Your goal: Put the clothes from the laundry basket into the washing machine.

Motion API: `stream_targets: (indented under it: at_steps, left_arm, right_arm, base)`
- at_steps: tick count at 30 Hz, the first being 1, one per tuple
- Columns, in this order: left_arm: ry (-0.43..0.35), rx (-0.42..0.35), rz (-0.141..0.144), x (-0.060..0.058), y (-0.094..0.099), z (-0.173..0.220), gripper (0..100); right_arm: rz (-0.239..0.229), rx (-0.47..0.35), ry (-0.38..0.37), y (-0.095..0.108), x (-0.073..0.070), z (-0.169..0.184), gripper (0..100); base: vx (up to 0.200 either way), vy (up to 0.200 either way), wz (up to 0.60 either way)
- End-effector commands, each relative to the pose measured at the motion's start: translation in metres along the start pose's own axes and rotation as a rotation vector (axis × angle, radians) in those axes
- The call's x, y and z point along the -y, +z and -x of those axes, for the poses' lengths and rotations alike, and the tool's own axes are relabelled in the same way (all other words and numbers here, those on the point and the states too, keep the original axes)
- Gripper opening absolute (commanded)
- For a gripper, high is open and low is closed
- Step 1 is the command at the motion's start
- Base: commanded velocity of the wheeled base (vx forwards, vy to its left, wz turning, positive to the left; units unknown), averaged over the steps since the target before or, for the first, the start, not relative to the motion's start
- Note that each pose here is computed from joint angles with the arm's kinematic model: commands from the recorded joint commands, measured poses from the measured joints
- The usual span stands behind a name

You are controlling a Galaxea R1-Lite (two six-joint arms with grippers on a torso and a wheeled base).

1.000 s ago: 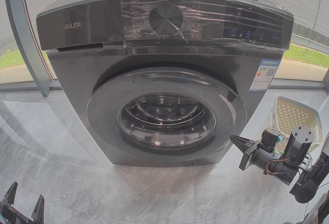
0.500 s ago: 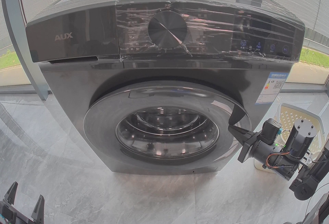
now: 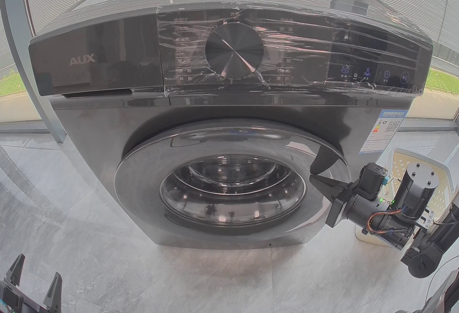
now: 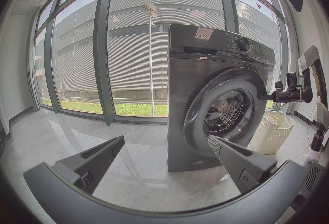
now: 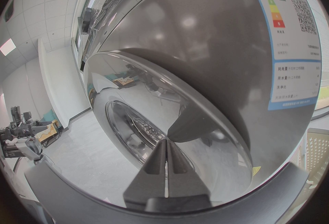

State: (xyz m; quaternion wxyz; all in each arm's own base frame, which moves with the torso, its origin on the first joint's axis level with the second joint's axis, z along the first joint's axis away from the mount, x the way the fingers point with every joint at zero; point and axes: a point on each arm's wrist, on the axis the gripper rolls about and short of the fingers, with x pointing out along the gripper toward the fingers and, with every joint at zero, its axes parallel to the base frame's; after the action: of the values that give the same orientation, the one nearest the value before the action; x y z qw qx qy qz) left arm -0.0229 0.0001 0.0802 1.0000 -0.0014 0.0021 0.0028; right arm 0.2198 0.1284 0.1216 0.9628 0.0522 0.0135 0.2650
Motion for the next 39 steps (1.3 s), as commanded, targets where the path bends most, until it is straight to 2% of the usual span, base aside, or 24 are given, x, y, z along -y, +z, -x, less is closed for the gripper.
stream_targets:
  at_steps: [1,4,5,6,7,8,10,13,14,20,25,27,31,32,37,39]
  left_arm:
    - [0.001,-0.005,0.000,0.000,-0.005,0.000,100]
    - [0.001,-0.005,0.000,0.000,-0.005,0.000,100]
    - [0.001,-0.005,0.000,0.000,-0.005,0.000,100]
    - [0.001,-0.005,0.000,0.000,-0.005,0.000,100]
    - [0.002,-0.005,0.000,0.000,-0.005,0.000,100]
    - [0.002,-0.005,-0.001,0.000,-0.005,0.000,100]
    - [0.001,-0.005,-0.001,0.000,-0.005,0.000,100]
    - [0.001,-0.005,0.000,0.000,-0.005,0.000,100]
    - [0.002,-0.005,0.000,0.000,-0.005,0.000,100]
    - [0.002,-0.005,-0.001,0.000,-0.005,0.000,100]
    - [0.002,-0.005,-0.001,0.000,-0.005,0.000,100]
    - [0.002,-0.005,-0.001,0.000,-0.005,0.000,100]
    - [-0.001,-0.005,-0.003,0.000,-0.005,0.000,100]
    - [-0.001,-0.005,-0.003,0.000,-0.005,0.000,100]
    - [-0.001,-0.005,-0.003,0.000,-0.005,0.000,100]
    - [-0.001,-0.005,-0.003,0.000,-0.005,0.000,100]
  right_arm:
    - [0.000,0.007,-0.006,0.000,-0.001,0.005,0]
    - [0.011,-0.044,0.025,-0.007,-0.006,0.022,0]
    - [0.020,-0.058,0.082,-0.008,-0.015,0.034,0]
    - [0.020,-0.058,0.082,-0.008,-0.015,0.034,0]
    - [0.027,-0.062,0.165,-0.007,-0.029,0.050,0]
    - [0.027,-0.060,0.194,-0.005,-0.034,0.060,0]
    - [0.028,-0.044,0.219,-0.001,-0.037,0.073,0]
    - [0.019,0.016,0.214,0.010,-0.035,0.084,0]
    - [0.013,0.041,0.206,0.014,-0.033,0.088,100]
    - [0.010,0.111,0.166,0.030,-0.023,0.113,100]
    - [0.030,0.091,0.099,0.032,-0.013,0.130,100]
    - [0.049,0.105,0.064,0.036,-0.009,0.147,100]
    - [0.067,0.074,-0.011,0.032,-0.001,0.163,100]
    - [0.085,0.062,-0.057,0.030,0.002,0.177,100]
    - [0.101,0.094,-0.119,0.025,0.003,0.207,100]
    - [0.112,0.139,-0.190,0.023,0.003,0.222,100]
  base:
    - [0.000,0.000,0.00]
    - [0.000,0.000,0.00]
    - [0.000,0.000,0.00]
    - [0.000,0.000,0.00]
    - [0.000,0.000,0.00]
    - [0.000,0.000,0.00]
    - [0.000,0.000,0.00]
    - [0.000,0.000,0.00]
    - [0.000,0.000,0.00]
    - [0.000,0.000,0.00]
    - [0.000,0.000,0.00]
    - [0.000,0.000,0.00]
    - [0.000,0.000,0.00]
    - [0.000,0.000,0.00]
    - [0.000,0.000,0.00]
    - [0.000,0.000,0.00]
